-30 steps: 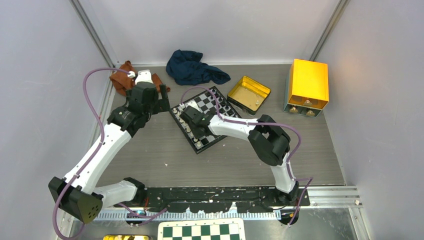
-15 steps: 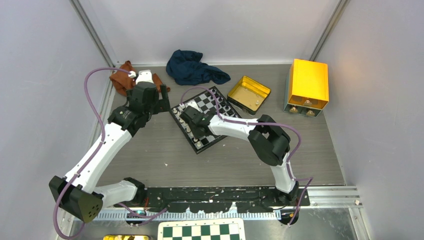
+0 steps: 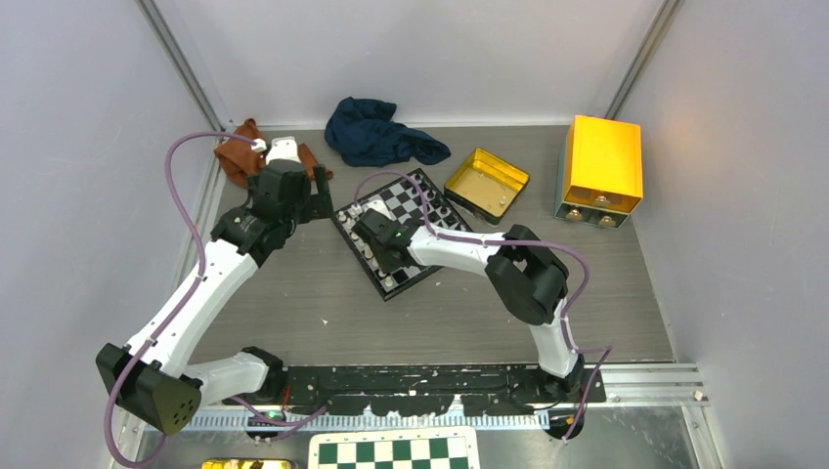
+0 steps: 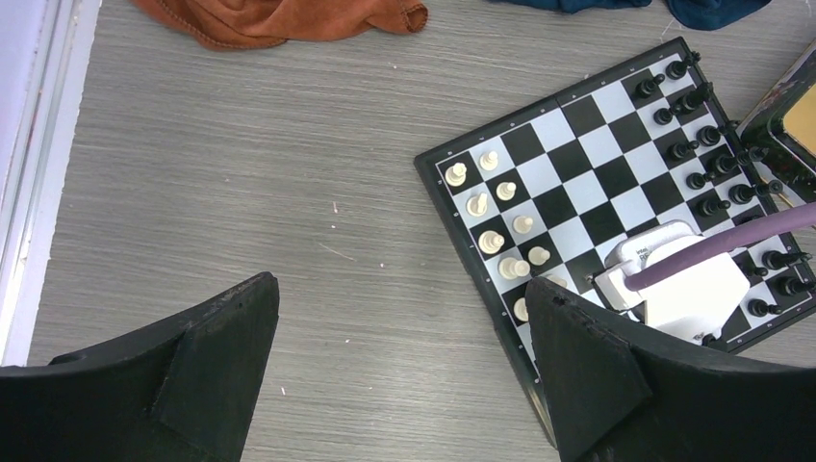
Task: Set up the chess pieces on the board
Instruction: Place the chess piece on the chessboard.
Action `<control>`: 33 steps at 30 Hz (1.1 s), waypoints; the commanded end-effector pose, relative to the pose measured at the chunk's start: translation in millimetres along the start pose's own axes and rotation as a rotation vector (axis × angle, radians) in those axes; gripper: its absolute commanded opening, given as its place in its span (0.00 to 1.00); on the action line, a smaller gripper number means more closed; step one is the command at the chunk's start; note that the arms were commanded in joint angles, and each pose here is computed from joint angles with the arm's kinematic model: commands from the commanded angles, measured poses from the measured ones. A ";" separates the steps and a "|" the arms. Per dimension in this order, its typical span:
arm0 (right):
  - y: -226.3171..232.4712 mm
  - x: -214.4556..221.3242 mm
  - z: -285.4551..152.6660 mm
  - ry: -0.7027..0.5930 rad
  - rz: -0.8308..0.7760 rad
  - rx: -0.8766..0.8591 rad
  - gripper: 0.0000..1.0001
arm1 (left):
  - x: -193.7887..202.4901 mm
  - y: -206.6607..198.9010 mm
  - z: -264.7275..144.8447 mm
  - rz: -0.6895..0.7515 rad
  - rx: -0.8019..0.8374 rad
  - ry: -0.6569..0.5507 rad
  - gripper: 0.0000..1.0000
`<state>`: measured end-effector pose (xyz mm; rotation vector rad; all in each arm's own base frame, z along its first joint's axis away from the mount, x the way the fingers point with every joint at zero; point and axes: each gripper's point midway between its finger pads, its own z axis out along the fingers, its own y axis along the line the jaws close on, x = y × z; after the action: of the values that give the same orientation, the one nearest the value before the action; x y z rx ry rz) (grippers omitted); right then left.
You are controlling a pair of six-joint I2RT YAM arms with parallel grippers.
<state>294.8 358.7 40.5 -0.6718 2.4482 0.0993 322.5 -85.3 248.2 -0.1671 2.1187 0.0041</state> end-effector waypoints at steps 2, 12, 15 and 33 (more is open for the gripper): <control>4.7 -16.1 -22.1 -0.060 0.028 -0.023 0.31 | -16.5 -7.3 -3.1 -0.035 0.029 -0.055 1.00; 7.0 -16.2 -26.1 -0.067 0.029 -0.024 0.31 | -14.9 -7.4 -3.1 -0.039 0.032 -0.052 1.00; 7.5 -16.0 -26.7 -0.067 0.029 -0.025 0.30 | -14.6 -7.0 -3.4 -0.039 0.031 -0.053 1.00; 5.3 -20.2 -32.9 -0.084 0.031 -0.012 0.30 | -14.7 -7.8 -4.2 -0.045 0.036 -0.053 1.00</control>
<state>284.0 359.6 40.6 -0.6791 2.4539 0.0987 322.2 -87.9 247.8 -0.1638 2.1226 -0.0123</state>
